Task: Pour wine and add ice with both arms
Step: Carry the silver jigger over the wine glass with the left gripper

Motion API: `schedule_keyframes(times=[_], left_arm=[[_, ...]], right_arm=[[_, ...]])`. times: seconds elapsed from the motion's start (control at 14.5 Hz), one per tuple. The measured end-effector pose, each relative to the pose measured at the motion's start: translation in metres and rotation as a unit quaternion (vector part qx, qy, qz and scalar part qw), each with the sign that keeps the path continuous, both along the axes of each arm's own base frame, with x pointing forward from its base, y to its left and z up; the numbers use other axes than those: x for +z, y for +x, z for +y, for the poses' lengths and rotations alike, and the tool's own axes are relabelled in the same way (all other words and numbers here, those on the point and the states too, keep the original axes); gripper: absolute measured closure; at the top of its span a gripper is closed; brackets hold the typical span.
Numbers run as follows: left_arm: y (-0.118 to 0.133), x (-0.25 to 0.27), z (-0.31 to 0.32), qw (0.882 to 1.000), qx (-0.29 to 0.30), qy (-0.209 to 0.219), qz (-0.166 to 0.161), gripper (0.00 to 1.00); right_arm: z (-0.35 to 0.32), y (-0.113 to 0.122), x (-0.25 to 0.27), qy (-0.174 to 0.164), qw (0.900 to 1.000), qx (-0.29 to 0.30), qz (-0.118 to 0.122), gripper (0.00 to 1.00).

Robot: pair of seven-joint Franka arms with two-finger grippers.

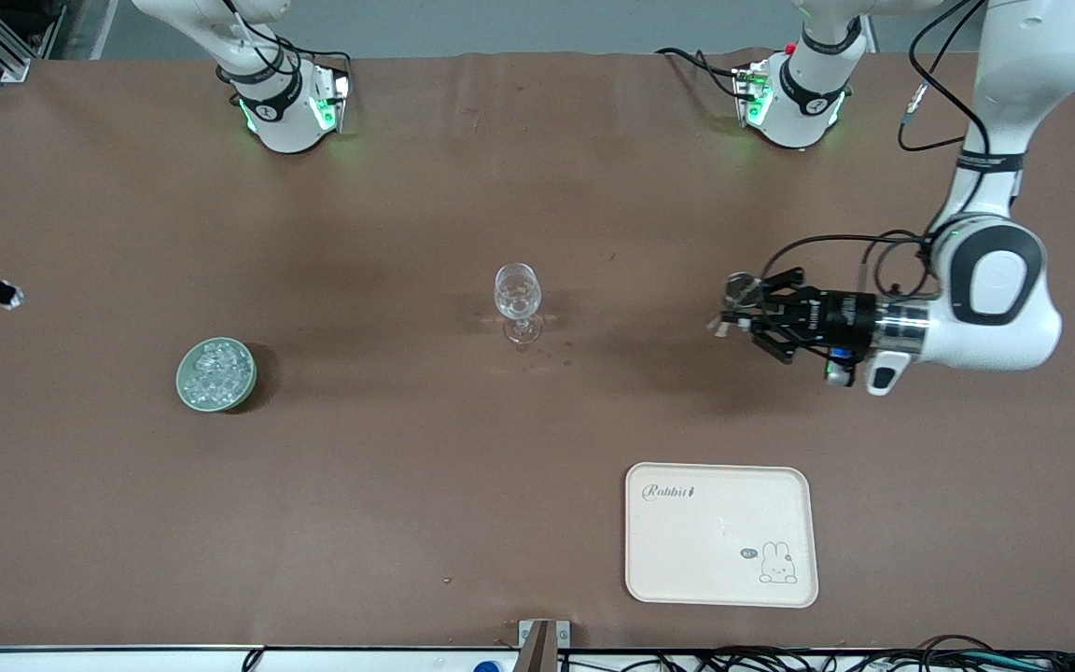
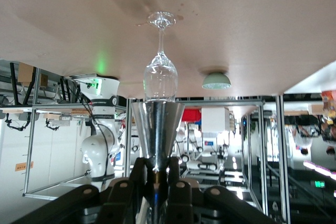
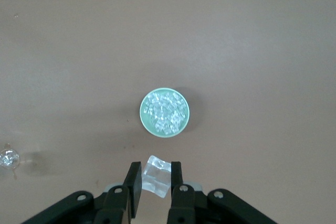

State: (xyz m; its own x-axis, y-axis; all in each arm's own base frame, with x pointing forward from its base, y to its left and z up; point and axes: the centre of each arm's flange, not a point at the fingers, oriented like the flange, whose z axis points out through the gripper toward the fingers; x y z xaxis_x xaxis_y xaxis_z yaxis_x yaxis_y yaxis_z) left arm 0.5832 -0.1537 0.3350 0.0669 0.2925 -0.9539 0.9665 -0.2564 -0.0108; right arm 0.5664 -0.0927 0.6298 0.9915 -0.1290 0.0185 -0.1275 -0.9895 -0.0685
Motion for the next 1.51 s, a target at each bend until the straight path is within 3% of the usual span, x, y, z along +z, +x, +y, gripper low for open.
schedule_keyframes(times=[0.14, 0.34, 0.69, 1.17, 1.51], left_arm=[[-0.007, 0.007, -0.049, 1.0, -0.003, 0.015, 0.002, 0.79], [-0.024, 0.02, -0.107, 0.999, -0.008, 0.036, -0.005, 0.79], [-0.048, 0.024, -0.167, 0.995, -0.009, 0.1, -0.029, 0.79], [-0.061, 0.018, -0.197, 0.983, -0.013, 0.167, -0.079, 0.79], [-0.064, -0.007, -0.212, 0.979, -0.006, 0.186, -0.088, 0.79]], right_arm=[[0.01, -0.013, 0.022, -0.011, 1.0, -0.006, 0.008, 0.73], [0.032, -0.027, 0.048, -0.019, 1.0, 0.003, -0.005, 0.73], [0.037, -0.027, 0.044, -0.022, 1.0, 0.006, -0.002, 0.74], [0.04, -0.026, 0.043, -0.022, 1.0, 0.009, -0.003, 0.74], [0.04, -0.026, 0.043, -0.022, 1.0, 0.009, -0.003, 0.74]])
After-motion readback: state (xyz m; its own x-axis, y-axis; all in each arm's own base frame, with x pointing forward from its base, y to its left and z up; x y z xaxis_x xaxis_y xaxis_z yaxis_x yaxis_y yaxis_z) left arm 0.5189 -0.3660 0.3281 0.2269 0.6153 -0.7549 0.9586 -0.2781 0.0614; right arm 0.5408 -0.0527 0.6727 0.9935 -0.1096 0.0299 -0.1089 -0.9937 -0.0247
